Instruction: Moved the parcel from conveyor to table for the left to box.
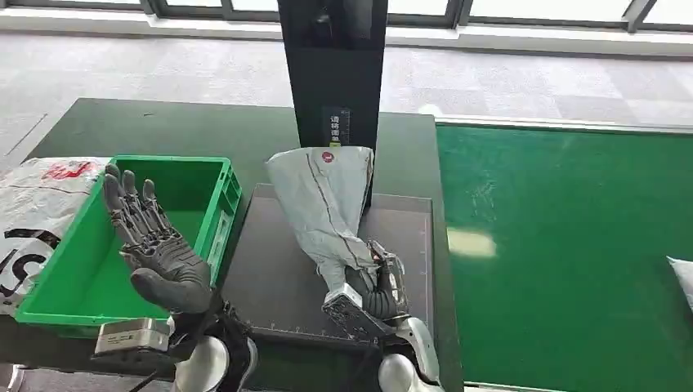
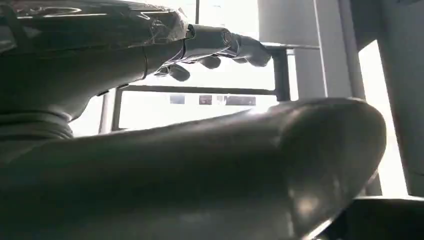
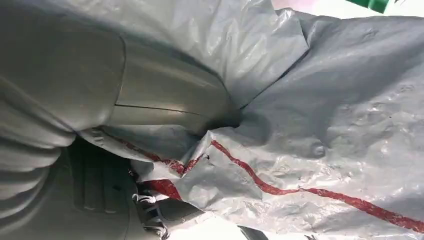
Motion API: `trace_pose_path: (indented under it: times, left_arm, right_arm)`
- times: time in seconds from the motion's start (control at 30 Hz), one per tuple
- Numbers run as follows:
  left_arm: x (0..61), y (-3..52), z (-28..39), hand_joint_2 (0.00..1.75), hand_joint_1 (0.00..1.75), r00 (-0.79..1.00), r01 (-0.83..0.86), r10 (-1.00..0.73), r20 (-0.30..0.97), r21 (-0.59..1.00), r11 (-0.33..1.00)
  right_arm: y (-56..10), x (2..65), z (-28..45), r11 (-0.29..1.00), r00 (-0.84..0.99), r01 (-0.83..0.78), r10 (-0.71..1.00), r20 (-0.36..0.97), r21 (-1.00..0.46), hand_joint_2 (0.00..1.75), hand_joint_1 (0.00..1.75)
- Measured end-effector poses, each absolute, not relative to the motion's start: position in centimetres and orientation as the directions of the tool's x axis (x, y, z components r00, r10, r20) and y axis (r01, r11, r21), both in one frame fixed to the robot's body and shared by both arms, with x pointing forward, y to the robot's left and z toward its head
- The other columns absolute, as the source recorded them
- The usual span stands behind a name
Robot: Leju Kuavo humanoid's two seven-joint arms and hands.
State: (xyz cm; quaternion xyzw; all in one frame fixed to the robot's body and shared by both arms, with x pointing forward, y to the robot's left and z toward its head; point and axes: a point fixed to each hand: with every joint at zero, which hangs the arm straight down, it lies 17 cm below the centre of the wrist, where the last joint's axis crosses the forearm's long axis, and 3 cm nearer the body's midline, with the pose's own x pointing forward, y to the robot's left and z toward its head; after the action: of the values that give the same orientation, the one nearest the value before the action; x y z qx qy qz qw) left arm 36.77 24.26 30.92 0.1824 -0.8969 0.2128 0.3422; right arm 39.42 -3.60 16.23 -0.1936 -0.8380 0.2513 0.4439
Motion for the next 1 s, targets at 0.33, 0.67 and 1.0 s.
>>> trace_pose_path:
  times: [0.33, 0.67, 1.0]
  left_arm:
    - [36.0, 24.9, 32.1, 0.0, 0.0, -0.722, -0.471, -0.174, 0.669, -0.292, 0.833]
    - [36.0, 24.3, 32.3, 0.0, 0.0, -0.719, -0.481, -0.222, 0.659, -0.242, 0.843]
    - [36.6, 22.8, 31.3, 0.0, 0.0, -0.693, -0.493, -0.284, 0.663, -0.148, 0.857]
  right_arm:
    - [-2.8, 39.5, 14.7, 0.781, -0.513, 0.063, 0.559, 0.651, -0.621, 1.75, 0.0]
    - [-3.6, 39.3, 15.2, 0.73, -0.513, 0.154, 0.635, 0.577, -0.666, 1.75, 0.0]
    - [-5.9, 38.9, 17.0, 0.772, -0.52, 0.218, 0.61, 0.598, -0.597, 0.0, 0.0]
